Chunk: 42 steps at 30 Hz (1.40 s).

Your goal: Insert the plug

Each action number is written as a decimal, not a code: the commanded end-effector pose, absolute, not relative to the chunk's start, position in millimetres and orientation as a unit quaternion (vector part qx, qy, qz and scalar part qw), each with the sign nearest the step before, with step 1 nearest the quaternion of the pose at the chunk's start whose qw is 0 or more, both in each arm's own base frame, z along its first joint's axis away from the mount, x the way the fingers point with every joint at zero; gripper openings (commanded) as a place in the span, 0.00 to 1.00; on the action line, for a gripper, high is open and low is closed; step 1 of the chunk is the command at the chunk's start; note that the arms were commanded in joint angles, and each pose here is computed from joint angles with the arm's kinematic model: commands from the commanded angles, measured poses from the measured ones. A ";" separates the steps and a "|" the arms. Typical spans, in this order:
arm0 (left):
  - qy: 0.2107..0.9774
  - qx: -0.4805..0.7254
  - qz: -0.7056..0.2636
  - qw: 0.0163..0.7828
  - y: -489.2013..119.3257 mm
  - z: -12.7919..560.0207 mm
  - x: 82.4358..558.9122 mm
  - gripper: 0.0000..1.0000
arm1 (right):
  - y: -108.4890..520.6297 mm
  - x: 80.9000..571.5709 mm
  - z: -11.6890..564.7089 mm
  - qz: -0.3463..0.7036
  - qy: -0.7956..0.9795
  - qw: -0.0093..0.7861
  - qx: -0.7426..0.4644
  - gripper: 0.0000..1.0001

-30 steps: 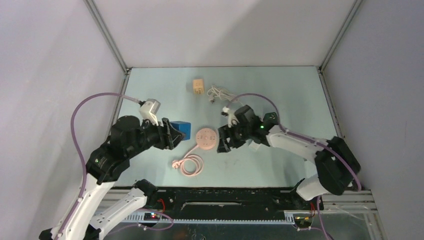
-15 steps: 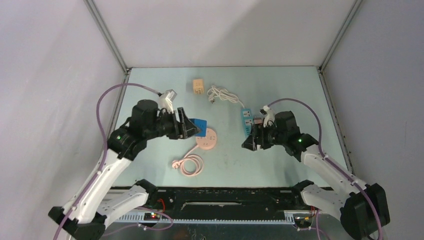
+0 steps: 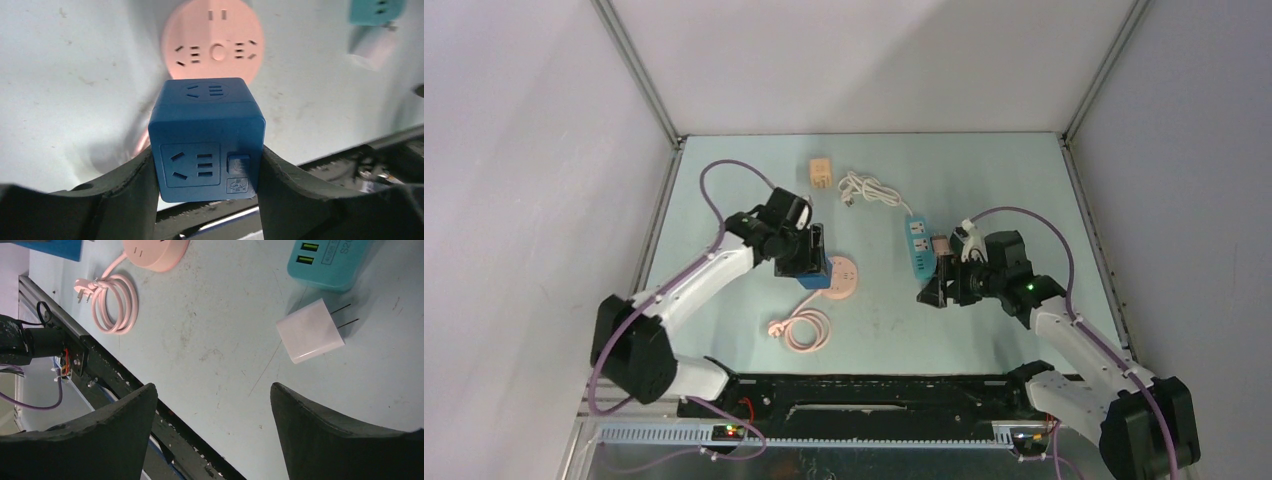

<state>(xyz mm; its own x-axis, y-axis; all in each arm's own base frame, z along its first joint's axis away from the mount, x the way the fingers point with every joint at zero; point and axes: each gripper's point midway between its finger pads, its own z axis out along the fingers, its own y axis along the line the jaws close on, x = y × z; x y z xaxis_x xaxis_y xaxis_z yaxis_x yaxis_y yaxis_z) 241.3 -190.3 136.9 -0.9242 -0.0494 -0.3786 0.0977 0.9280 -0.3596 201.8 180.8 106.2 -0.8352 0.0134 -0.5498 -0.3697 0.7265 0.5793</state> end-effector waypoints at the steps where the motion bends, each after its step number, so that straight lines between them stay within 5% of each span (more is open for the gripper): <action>1: 0.963 0.021 -0.125 0.238 -184.8 139.9 268.4 0.00 | 181.3 202.2 114.8 0.367 0.879 0.283 -0.110 0.86; 42: 0.969 0.019 -0.066 0.236 -193.3 96.9 290.9 0.00 | 179.3 197.5 113.8 0.366 0.882 0.276 -0.110 0.86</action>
<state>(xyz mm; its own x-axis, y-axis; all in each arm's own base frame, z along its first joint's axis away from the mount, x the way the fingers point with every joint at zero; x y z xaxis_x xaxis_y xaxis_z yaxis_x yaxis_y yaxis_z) 281.2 -193.4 89.5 -0.9054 0.0162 -0.4242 0.0815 0.9873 -0.1363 195.8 178.4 107.2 -0.8395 0.0081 -0.5433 -0.3725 0.7194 0.5863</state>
